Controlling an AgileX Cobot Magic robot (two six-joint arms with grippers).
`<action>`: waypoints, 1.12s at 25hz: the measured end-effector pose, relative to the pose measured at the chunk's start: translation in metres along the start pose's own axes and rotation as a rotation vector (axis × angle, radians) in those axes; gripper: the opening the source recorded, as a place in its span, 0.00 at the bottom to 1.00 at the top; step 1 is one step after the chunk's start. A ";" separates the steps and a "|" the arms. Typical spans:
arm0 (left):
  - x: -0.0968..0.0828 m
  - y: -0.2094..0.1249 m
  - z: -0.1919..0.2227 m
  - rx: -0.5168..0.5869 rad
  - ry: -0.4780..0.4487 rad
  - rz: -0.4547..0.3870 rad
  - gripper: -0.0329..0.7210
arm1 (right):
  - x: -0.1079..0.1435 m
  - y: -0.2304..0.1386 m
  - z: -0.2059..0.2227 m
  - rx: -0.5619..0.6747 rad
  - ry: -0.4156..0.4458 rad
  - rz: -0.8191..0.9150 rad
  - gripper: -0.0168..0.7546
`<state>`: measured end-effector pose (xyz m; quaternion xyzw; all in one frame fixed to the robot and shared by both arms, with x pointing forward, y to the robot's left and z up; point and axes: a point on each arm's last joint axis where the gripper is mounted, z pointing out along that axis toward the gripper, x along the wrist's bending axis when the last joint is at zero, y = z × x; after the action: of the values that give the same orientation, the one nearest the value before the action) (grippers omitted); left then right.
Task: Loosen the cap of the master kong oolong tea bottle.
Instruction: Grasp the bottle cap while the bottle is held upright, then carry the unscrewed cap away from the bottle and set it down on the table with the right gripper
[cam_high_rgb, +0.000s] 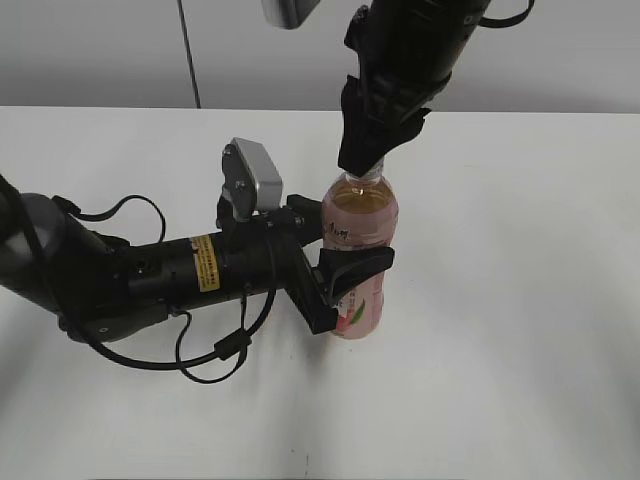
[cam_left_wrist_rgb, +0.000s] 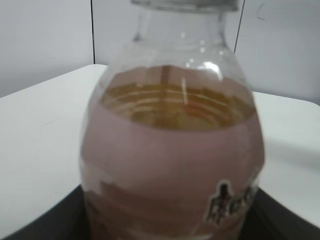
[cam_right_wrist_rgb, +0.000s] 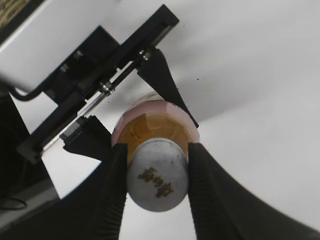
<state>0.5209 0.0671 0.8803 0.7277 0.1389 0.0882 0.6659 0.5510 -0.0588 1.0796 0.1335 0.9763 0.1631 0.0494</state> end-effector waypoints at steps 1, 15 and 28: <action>0.000 0.000 0.000 0.000 0.000 0.000 0.58 | 0.000 0.000 0.000 -0.001 0.001 -0.078 0.39; 0.000 0.000 0.000 0.000 0.001 0.000 0.58 | 0.000 0.001 -0.002 -0.007 -0.002 -0.494 0.38; 0.000 0.000 0.000 0.000 0.002 -0.002 0.58 | -0.015 -0.005 -0.057 -0.086 -0.154 0.162 0.38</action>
<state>0.5210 0.0672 0.8802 0.7276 0.1403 0.0881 0.6657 0.5562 -0.0848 1.1323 0.2218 0.9477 0.1978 0.1164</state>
